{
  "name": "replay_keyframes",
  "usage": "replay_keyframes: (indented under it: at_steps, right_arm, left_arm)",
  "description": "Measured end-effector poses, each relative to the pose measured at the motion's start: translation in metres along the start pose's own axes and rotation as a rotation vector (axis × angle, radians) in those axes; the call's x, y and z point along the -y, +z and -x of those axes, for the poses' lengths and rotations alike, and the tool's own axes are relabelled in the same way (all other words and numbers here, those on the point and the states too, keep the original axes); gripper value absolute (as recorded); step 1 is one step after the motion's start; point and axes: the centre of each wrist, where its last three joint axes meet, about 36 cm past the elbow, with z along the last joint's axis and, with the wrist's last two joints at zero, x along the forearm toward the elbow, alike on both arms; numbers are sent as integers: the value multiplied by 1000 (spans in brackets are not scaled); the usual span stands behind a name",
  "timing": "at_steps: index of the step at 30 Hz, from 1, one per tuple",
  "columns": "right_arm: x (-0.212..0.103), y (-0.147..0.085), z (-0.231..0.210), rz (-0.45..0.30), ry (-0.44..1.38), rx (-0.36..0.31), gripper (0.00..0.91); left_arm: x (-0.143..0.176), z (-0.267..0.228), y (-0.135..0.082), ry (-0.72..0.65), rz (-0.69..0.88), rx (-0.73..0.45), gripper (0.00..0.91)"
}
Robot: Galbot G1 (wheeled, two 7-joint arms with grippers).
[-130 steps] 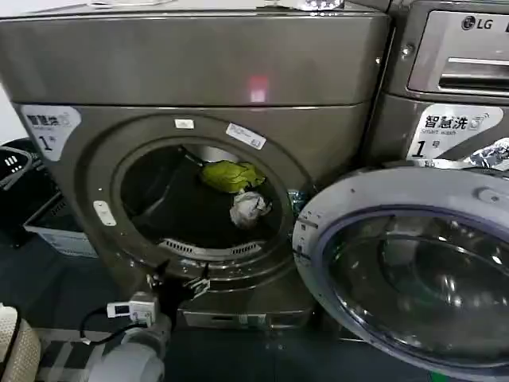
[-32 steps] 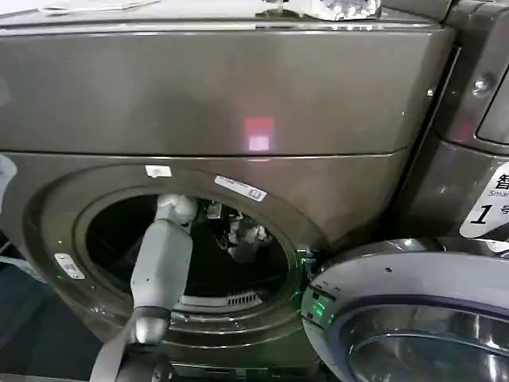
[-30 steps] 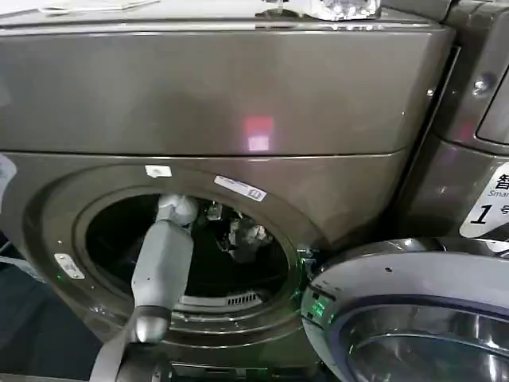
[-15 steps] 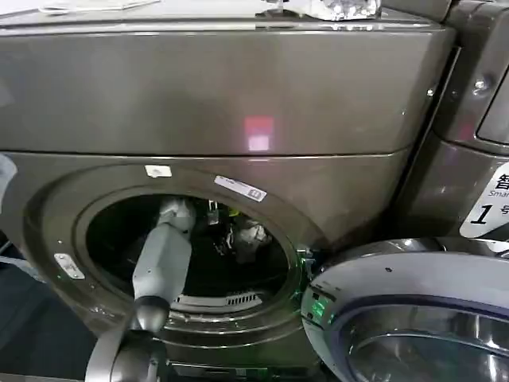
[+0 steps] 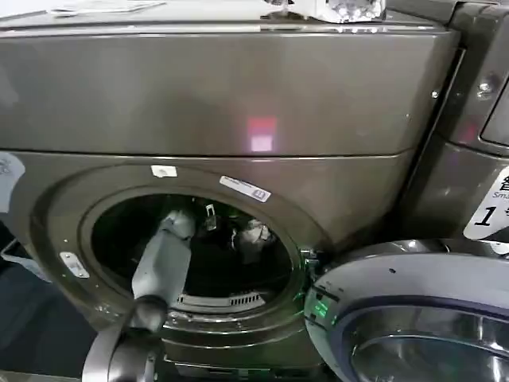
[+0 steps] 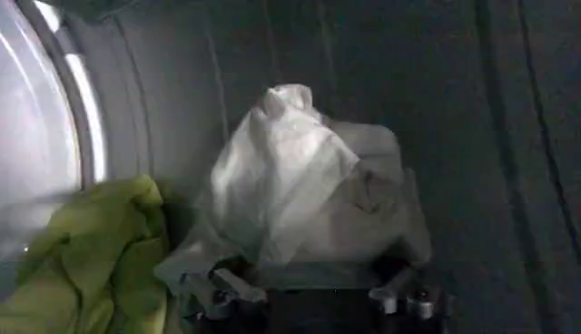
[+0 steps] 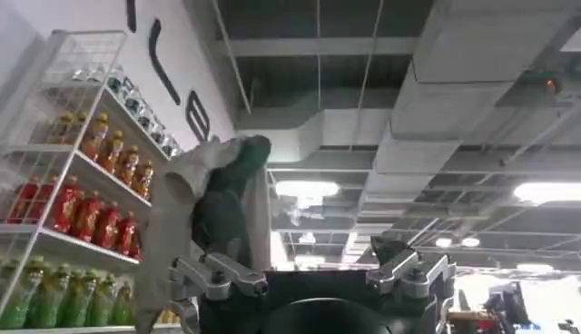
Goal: Grasp the clothes from the dryer.
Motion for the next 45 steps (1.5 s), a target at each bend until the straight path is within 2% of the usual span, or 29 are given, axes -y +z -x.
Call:
replay_keyframes:
  at_steps: [8,14,24,30,34,39,45]
  right_arm:
    - [-1,0,0,0,-3,0,907]
    - [-4,1,-1,3,-9,-2,907]
    - [-7,1,-1,3,-27,-1,907]
    - [-10,3,-3,-2,-54,-1,907]
    - [-14,5,-6,-13,-68,-4,907]
    - [-16,6,-6,-21,-76,-4,907]
    - [-17,6,-7,-22,-78,2,907]
  left_arm:
    - [-4,-9,-5,-29,-16,33,0]
    - [-9,-19,-15,-101,-27,48,0]
    - [-22,-40,-53,-514,-158,131,0]
    - [-16,-36,-74,-805,-332,199,0]
    - [-4,-34,-84,-978,-502,246,0]
    - [15,-30,-96,-1114,-697,294,0]
    - [25,-33,-102,-1189,-859,323,0]
